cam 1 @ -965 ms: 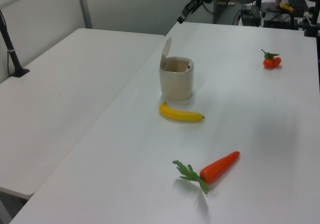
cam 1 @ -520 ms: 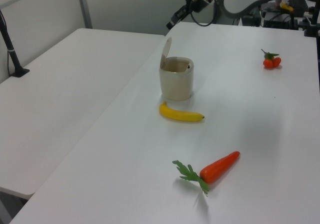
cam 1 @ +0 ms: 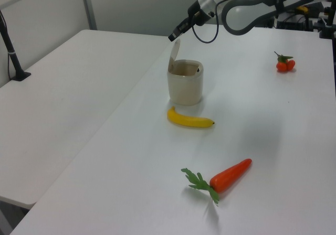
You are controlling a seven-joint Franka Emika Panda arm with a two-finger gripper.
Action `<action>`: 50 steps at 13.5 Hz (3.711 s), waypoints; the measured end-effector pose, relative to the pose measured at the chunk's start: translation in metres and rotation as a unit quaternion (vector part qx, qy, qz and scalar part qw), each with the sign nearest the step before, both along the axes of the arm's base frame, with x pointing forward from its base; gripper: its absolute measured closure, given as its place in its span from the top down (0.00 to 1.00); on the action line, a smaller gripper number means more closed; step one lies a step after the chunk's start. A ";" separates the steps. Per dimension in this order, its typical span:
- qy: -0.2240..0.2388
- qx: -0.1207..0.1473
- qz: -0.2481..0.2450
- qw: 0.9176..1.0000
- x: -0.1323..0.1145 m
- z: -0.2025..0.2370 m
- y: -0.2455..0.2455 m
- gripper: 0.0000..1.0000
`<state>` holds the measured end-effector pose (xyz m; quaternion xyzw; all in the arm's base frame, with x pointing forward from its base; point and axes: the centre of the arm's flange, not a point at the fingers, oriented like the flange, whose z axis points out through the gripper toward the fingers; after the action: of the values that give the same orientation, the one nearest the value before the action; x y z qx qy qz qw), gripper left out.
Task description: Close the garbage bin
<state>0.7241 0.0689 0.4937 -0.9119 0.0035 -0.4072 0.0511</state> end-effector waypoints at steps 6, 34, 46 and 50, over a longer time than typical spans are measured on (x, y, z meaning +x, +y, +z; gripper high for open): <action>0.011 -0.001 -0.001 1.000 -0.001 -0.012 -0.001 0.00; 0.163 -0.031 0.027 0.986 -0.035 -0.065 -0.014 0.00; 0.184 -0.040 0.027 0.982 -0.048 -0.033 -0.028 0.04; 0.261 -0.033 0.032 0.964 -0.080 0.013 -0.037 0.33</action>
<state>0.6439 0.0315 0.5066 -0.9873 -0.0264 -0.1534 0.0310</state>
